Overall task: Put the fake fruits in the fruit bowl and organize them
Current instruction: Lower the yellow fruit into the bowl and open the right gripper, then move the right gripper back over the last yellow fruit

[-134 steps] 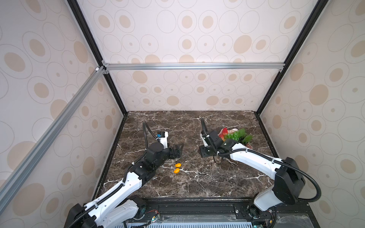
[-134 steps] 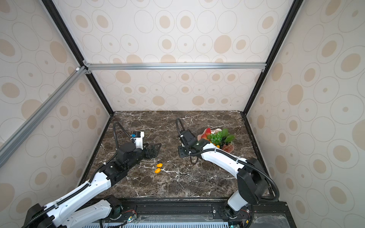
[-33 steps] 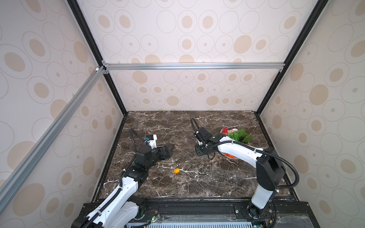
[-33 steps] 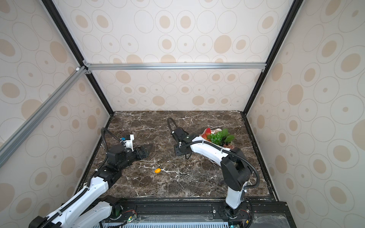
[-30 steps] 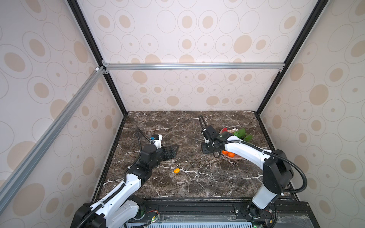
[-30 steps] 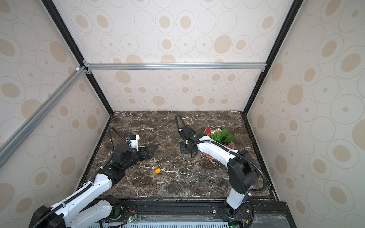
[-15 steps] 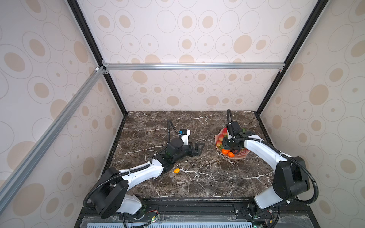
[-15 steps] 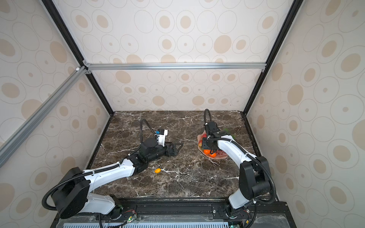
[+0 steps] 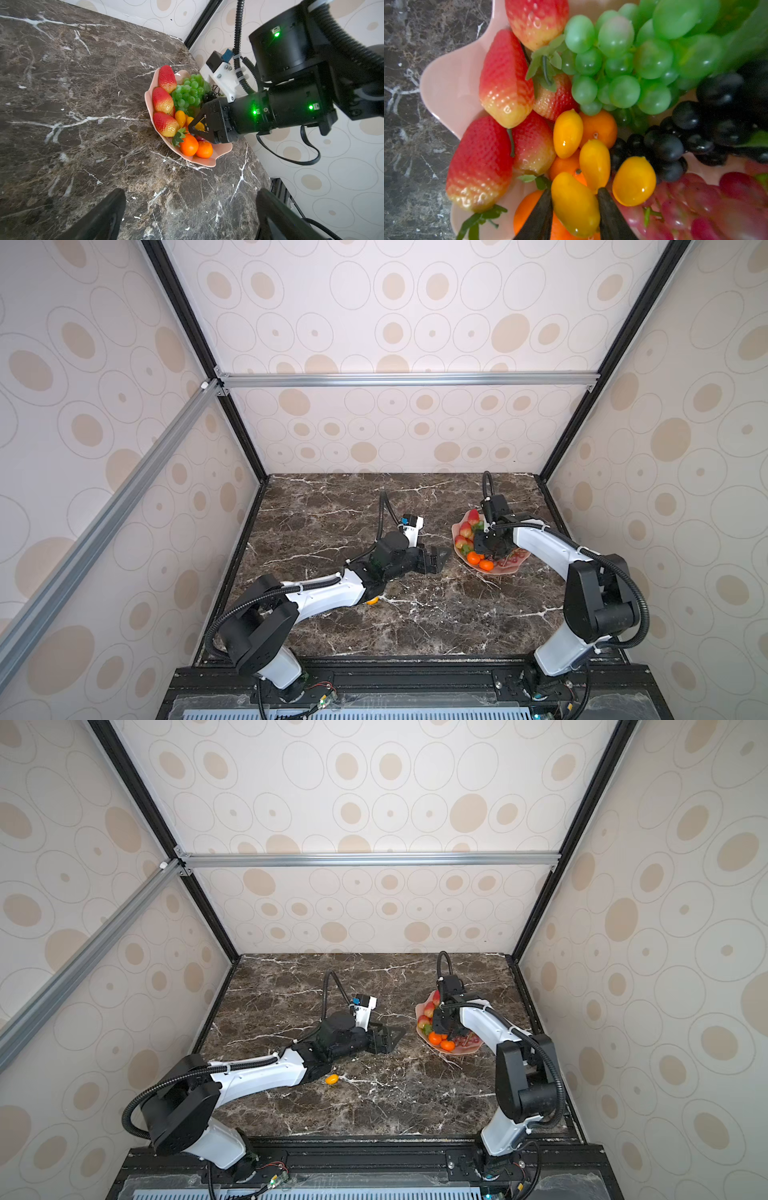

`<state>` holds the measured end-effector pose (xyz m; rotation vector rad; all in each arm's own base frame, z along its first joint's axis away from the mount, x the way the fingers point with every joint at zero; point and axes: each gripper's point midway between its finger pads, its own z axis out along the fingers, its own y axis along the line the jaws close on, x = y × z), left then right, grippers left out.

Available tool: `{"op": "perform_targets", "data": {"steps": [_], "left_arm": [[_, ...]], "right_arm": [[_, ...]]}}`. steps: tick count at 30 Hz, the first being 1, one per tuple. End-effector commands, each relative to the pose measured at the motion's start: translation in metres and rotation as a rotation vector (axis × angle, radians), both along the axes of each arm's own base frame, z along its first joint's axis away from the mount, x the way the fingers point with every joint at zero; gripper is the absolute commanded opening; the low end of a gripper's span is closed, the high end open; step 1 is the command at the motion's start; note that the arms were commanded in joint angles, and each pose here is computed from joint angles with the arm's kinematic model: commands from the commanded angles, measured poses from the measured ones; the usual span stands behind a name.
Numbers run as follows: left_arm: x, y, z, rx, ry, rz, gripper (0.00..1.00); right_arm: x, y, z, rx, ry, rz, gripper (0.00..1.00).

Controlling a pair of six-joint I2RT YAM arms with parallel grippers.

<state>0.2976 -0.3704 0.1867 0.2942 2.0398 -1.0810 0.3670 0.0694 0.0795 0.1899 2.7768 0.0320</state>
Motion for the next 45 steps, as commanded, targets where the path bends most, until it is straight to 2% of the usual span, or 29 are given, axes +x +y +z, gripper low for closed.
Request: {"op": "perform_targets", "data": {"steps": [1,11,18,23,28,37,45], "left_arm": [[0.002,-0.01,0.023,-0.034,-0.05,-0.015,0.99],[0.002,-0.003,0.025,-0.009,-0.058,0.003,0.99],[0.004,0.025,0.031,-0.003,-0.064,0.055,0.99],[0.006,0.065,0.035,-0.003,-0.062,0.13,0.99],[0.006,0.116,0.035,-0.004,-0.048,0.224,0.99],[-0.009,0.193,0.021,0.049,0.019,0.361,0.99],[-0.02,0.241,0.015,0.054,0.073,0.442,0.99]], "right_arm": [[0.005,-0.002,0.003,-0.015,-0.006,0.005,0.39],[0.007,-0.004,0.016,-0.021,-0.033,0.002,0.5],[0.0,0.007,0.048,-0.031,-0.123,0.037,0.53],[-0.012,0.053,0.064,0.008,-0.182,0.151,0.53],[-0.03,0.123,0.068,0.074,-0.231,0.337,0.53],[-0.065,0.225,0.045,0.105,-0.22,0.653,0.53],[-0.092,0.288,0.022,0.129,-0.192,0.859,0.53]]}}
